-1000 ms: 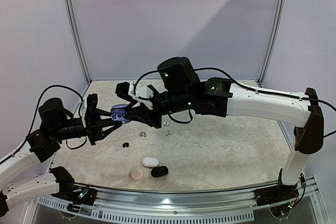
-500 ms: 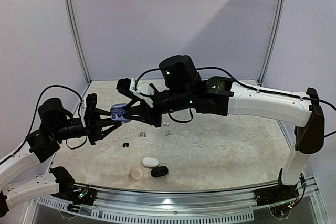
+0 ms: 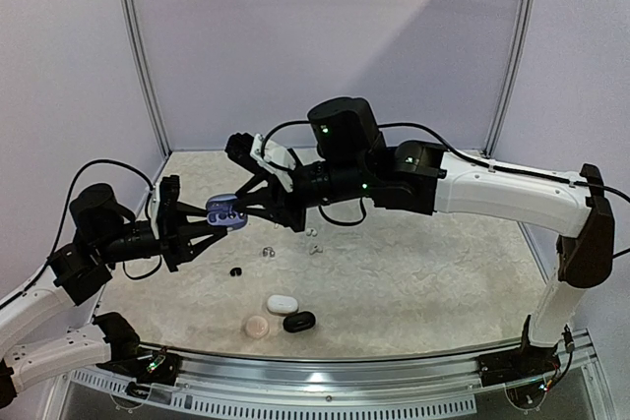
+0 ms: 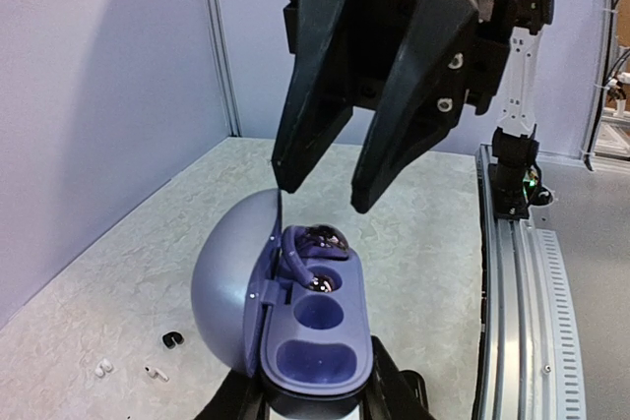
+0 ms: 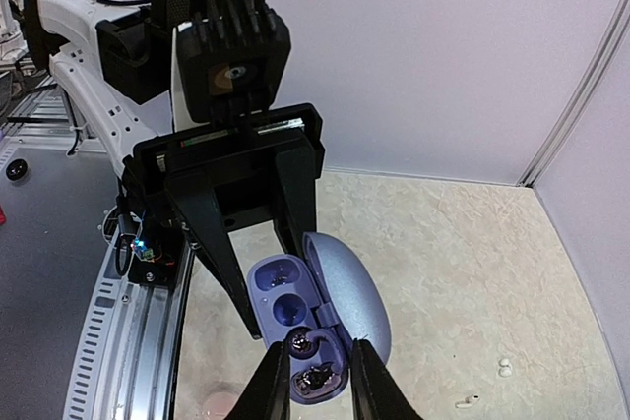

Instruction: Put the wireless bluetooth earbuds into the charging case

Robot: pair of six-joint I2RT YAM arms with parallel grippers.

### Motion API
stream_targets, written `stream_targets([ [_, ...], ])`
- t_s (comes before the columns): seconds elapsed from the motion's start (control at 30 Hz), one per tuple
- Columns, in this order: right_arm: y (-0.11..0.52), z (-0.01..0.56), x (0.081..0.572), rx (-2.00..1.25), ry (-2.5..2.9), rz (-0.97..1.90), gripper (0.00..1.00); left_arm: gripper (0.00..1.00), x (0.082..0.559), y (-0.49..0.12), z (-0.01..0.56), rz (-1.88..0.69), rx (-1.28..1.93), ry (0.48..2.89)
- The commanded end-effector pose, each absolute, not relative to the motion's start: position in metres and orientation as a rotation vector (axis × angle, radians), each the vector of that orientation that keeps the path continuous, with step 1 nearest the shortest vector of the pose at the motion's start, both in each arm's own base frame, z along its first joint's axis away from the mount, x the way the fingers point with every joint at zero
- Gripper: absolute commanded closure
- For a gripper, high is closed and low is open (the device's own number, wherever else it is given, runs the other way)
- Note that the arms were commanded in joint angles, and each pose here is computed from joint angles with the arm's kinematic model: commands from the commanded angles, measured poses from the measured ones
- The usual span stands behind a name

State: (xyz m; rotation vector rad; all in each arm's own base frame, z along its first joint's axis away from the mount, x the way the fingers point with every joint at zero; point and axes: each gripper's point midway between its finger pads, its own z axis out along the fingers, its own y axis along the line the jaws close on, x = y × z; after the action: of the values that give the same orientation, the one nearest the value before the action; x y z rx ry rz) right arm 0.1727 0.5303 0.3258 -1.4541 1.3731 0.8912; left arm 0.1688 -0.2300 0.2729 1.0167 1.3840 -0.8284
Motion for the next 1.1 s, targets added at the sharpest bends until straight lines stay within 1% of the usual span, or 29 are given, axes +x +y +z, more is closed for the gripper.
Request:
stream_targets([
  [0.0,0.525,0.324,0.174,-1.442,1.405,0.893,0.78,1.00,0.166,-0.230,0.285,-0.824,1.020,1.337],
  [0.43,0.529,0.301,0.180,-1.460,1.482,0.870,0.79,1.00,0.167,-0.229,0.288,-0.820,1.015,1.329],
  [0.6,0.530,0.302,0.183,-1.437,1.494,0.868,0.79,1.00,0.169,-0.229,0.289,-0.809,1.002,1.318],
  [0.9,0.536,0.297,0.192,-1.416,1.532,0.846,0.75,1.00,0.166,-0.230,0.292,-0.811,1.019,1.298],
  [0.97,0.538,0.298,0.193,-1.411,1.532,0.851,0.75,1.00,0.165,-0.230,0.291,-0.814,1.022,1.299],
  [1.07,0.539,0.299,0.190,-1.422,1.518,0.866,0.78,1.00,0.165,-0.230,0.291,-0.813,1.024,1.298],
])
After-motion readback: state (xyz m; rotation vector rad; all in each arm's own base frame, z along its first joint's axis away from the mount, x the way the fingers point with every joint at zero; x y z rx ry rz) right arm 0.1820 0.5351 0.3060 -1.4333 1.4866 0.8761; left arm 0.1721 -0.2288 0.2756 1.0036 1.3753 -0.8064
